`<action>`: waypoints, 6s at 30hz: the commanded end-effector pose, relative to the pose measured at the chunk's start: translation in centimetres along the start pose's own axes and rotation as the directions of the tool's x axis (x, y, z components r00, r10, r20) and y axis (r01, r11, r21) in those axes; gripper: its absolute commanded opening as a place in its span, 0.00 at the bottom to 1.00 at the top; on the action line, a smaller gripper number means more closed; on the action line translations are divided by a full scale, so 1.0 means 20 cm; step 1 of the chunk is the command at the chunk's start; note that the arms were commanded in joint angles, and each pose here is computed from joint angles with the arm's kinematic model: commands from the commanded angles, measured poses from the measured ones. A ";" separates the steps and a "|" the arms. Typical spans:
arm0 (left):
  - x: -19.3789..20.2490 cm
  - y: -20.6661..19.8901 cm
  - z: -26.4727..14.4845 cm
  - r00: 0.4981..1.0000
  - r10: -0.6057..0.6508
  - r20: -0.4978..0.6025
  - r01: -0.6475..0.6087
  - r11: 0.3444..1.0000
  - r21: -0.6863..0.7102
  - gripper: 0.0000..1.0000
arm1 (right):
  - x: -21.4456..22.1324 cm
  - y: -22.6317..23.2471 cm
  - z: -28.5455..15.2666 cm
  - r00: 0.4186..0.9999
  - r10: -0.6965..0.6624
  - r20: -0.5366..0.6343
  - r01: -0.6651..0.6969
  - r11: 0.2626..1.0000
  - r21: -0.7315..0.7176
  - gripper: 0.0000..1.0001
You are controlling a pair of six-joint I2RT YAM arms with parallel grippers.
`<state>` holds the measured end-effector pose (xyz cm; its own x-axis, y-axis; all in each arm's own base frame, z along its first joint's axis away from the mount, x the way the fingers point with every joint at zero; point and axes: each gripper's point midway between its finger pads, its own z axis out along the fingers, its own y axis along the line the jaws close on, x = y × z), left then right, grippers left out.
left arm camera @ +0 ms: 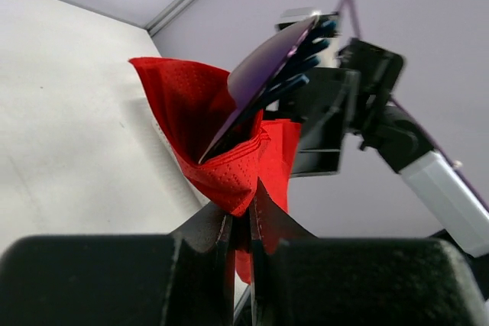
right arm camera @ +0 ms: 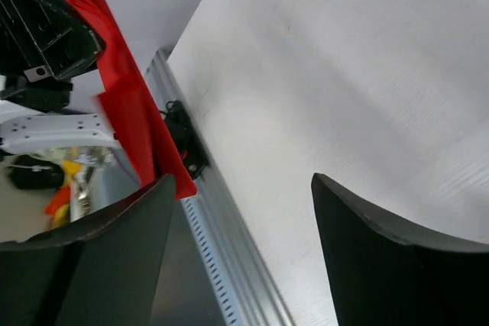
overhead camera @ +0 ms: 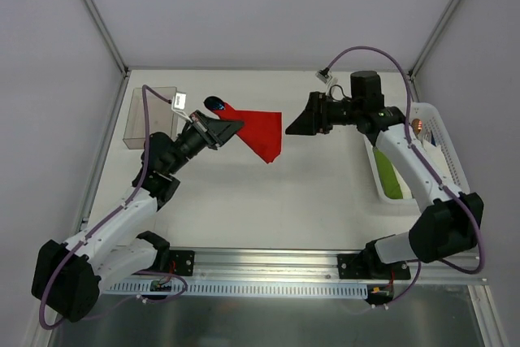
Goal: Place the utensils on the paper napkin and roll it up
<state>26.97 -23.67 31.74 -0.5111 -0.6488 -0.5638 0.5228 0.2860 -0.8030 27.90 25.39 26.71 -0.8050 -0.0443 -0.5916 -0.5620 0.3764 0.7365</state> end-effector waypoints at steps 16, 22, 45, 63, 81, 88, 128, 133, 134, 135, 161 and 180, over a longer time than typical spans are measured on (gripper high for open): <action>-0.04 0.01 0.07 0.995 -0.028 -0.093 0.013 0.986 -0.165 0.00 | -0.05 0.38 -0.06 0.736 -0.668 -0.109 0.670 0.697 0.254 0.72; -0.03 -0.05 0.10 0.992 -0.042 -0.121 0.027 0.992 -0.126 0.00 | 0.00 0.38 0.07 0.733 -0.664 -0.149 0.679 0.699 0.224 0.73; 0.00 -0.22 0.15 0.983 -0.032 -0.180 0.033 0.999 0.004 0.00 | 0.07 0.37 0.23 0.873 -0.461 -0.161 0.470 0.882 0.020 0.71; 0.00 -0.25 0.16 0.984 -0.018 -0.180 0.029 0.998 0.059 0.00 | 0.09 0.41 0.21 0.974 -0.140 -0.176 0.082 0.951 -0.300 0.45; 0.02 -0.20 0.18 0.979 -0.023 -0.202 0.031 0.999 0.034 0.00 | 0.14 0.46 0.19 0.969 -0.159 -0.188 0.087 0.936 -0.342 0.29; 0.03 -0.19 0.19 0.975 0.011 -0.222 -0.005 1.000 0.028 0.03 | 0.12 0.45 0.20 0.972 -0.133 -0.194 0.064 0.942 -0.328 0.00; 0.12 -0.26 0.17 0.958 -0.020 -0.285 0.089 0.968 0.233 0.54 | -0.02 0.47 0.10 0.991 -0.126 -0.043 0.110 0.957 -0.270 0.00; 0.13 -0.24 0.17 0.957 -0.026 -0.290 0.091 0.973 0.211 0.53 | -0.02 0.48 0.10 0.990 -0.129 -0.047 0.112 0.955 -0.276 0.00; 0.13 -0.24 0.17 0.957 -0.025 -0.289 0.089 0.973 0.212 0.51 | -0.02 0.48 0.10 0.991 -0.129 -0.045 0.111 0.955 -0.274 0.00; 0.13 -0.24 0.17 0.957 -0.024 -0.291 0.090 0.972 0.215 0.47 | -0.02 0.47 0.11 0.991 -0.129 -0.045 0.112 0.956 -0.270 0.00; 0.19 -0.23 0.18 0.933 -0.040 -0.356 0.120 0.971 0.206 0.19 | -0.01 0.43 0.14 0.991 -0.122 -0.056 0.104 0.960 -0.262 0.01; 0.21 -0.26 0.16 0.926 0.030 -0.376 0.062 0.971 0.231 0.00 | -0.05 0.39 0.10 0.984 -0.156 -0.086 0.135 0.968 -0.213 0.44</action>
<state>25.58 -29.88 31.14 -0.7689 -0.3417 -0.5404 0.5326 0.1251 -0.8370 24.59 30.36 30.73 -0.7579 -0.1834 -0.6260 -0.6521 0.1846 0.7353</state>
